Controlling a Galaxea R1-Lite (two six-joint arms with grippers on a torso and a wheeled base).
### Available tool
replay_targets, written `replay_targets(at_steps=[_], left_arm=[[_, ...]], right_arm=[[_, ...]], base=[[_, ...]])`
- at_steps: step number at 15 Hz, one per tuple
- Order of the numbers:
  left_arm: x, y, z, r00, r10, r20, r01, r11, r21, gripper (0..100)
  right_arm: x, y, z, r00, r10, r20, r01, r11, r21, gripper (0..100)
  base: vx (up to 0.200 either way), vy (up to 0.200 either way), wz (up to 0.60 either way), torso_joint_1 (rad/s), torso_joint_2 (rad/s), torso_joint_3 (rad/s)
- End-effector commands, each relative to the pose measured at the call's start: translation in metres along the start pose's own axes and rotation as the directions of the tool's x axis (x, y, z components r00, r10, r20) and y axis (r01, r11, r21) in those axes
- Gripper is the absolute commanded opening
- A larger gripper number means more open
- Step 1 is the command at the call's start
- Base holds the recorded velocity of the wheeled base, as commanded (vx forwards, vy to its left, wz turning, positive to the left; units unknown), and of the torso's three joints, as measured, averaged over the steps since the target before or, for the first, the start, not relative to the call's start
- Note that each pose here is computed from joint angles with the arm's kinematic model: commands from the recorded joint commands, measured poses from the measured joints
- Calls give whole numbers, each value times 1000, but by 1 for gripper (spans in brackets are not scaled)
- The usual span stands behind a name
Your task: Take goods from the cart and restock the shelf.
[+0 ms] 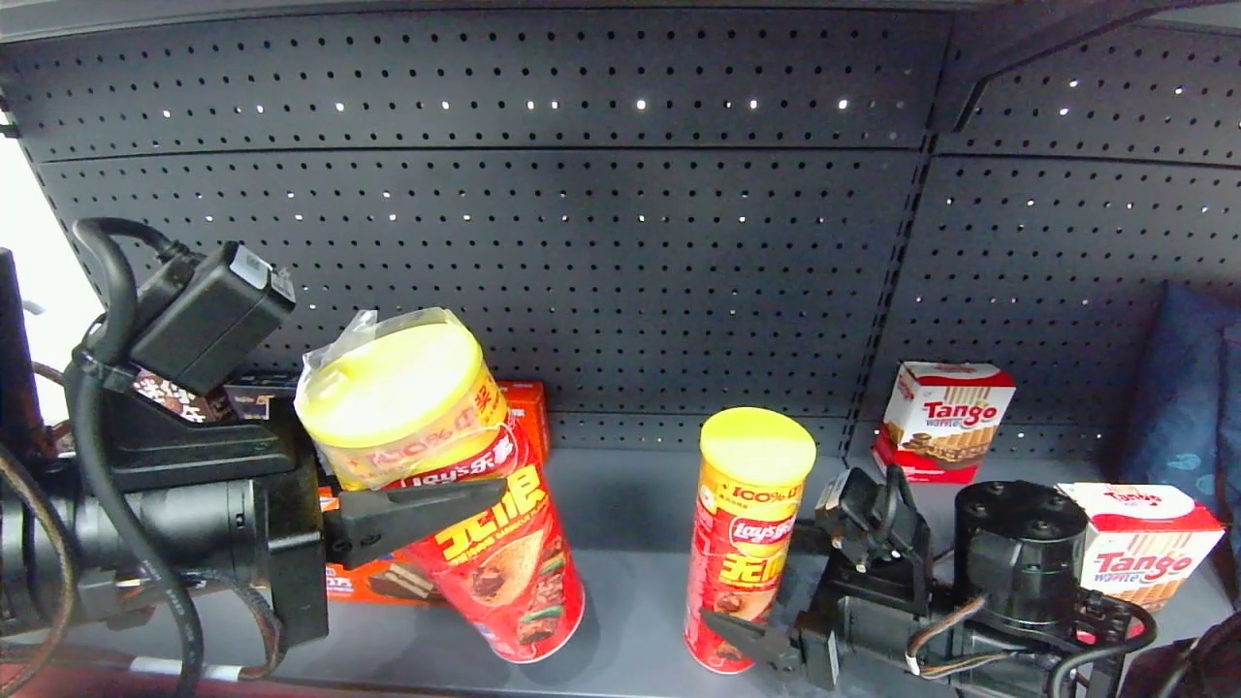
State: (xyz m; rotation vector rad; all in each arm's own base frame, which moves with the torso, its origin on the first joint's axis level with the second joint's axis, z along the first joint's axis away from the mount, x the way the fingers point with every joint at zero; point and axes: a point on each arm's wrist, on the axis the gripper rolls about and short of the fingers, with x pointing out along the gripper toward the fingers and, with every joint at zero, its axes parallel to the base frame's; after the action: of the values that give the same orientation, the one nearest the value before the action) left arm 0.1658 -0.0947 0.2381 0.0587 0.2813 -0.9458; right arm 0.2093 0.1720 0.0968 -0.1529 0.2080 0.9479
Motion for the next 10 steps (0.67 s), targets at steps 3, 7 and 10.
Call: replay_targets(at_steps=[3, 7, 10], left_arm=[[0, 2, -1, 1000, 8, -3, -8, 1000, -4, 0], [-3, 1, -3, 1000, 11, -3, -11, 1000, -6, 0], [-3, 1, -3, 1000, 11, -1, -11, 1000, -5, 0]], right_arm=[[10, -3, -3, 1000, -9, -9, 9, 1000, 2, 100], [14, -3, -3, 1000, -7, -9, 7, 1000, 2, 100], [21, -4, -1, 1000, -6, 1, 6, 1000, -2, 100]], base=[[0, 0, 0, 0, 0, 0], [0, 0, 0, 0, 0, 0], [0, 0, 0, 0, 0, 0]])
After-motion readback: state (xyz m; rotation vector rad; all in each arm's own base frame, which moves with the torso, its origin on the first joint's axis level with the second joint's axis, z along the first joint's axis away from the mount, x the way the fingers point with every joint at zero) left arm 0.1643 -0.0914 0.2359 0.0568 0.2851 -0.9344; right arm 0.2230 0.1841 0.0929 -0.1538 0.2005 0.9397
